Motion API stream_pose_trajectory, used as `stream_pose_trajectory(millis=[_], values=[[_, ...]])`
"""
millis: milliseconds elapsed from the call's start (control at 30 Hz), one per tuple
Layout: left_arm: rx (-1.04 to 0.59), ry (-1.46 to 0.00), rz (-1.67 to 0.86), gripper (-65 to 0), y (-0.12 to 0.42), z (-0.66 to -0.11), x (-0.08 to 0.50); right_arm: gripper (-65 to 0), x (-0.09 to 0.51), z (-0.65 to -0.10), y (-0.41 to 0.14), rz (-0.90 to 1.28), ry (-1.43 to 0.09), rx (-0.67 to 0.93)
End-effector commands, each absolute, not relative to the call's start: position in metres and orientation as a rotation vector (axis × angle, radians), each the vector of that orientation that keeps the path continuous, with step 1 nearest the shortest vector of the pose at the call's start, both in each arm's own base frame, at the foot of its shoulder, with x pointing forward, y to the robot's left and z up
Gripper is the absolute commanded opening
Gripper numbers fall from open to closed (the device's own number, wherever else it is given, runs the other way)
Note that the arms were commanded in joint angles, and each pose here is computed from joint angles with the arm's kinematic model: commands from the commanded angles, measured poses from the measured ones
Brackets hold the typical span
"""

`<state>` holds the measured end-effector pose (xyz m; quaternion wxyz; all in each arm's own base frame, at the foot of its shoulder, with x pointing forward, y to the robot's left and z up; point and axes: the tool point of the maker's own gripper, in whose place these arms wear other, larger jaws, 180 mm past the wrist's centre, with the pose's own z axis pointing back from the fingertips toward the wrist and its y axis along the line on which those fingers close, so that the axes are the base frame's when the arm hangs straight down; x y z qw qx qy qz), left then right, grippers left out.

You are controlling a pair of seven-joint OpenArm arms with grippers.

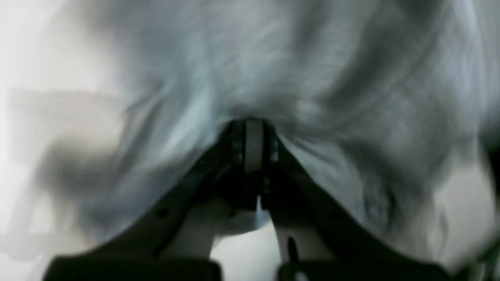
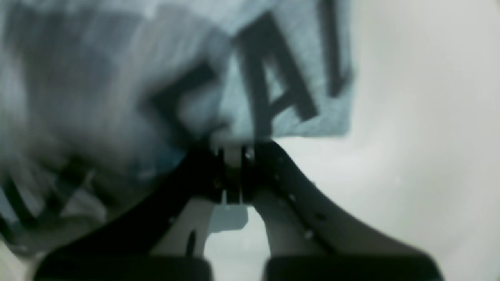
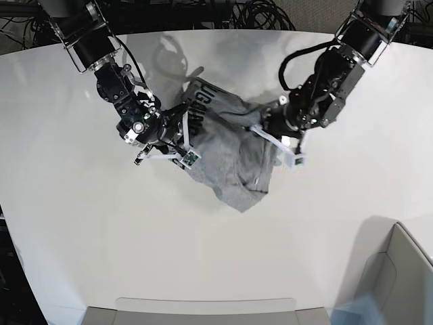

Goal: Fold the T-shirt properly
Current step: 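Grasp the bundle with both grippers and press it into a square, then drag the folded shirt with the left gripper toward the table edge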

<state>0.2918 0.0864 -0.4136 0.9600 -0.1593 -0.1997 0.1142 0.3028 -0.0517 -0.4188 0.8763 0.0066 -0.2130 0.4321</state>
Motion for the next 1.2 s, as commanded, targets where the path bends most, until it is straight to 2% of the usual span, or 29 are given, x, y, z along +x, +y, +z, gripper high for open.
stream_pose_trajectory(millis=[0, 167, 333, 533, 700, 833, 967, 1167], values=[[-0.312, -0.457, 0.264, -65.0, 0.101, -0.402, 0.310, -65.0, 0.291, -0.422, -0.043, 0.940, -0.424, 0.037], [-0.323, -0.563, 0.350, -65.0, 0.117, -0.370, 0.368, -65.0, 0.256, -0.412, 0.006, 1.052, -0.465, 0.129], [-0.358, -0.605, 0.365, -65.0, 0.109, -0.352, 0.392, -65.0, 0.257, -0.381, 0.007, 1.010, -0.567, 0.156], [-0.443, -0.685, 0.282, -65.0, 0.080, -0.314, 0.389, -65.0, 0.296, -0.336, -0.052, 0.740, -0.721, 0.093], [-0.547, -0.671, 0.237, -65.0, 0.043, -0.307, 0.352, -65.0, 0.324, -0.318, -0.127, 0.455, -0.784, 0.010], [-0.573, -0.597, 0.201, -65.0, 0.012, -0.326, 0.333, -65.0, 0.324, -0.317, -0.152, 0.382, -0.783, -0.020], [-0.528, -0.519, 0.105, -65.0, -0.010, -0.355, 0.310, -65.0, 0.314, -0.326, -0.159, 0.365, -0.756, -0.026], [-0.358, -0.332, 0.103, -65.0, 0.013, -0.435, 0.281, -65.0, 0.301, -0.338, -0.157, 0.372, -0.717, -0.016]])
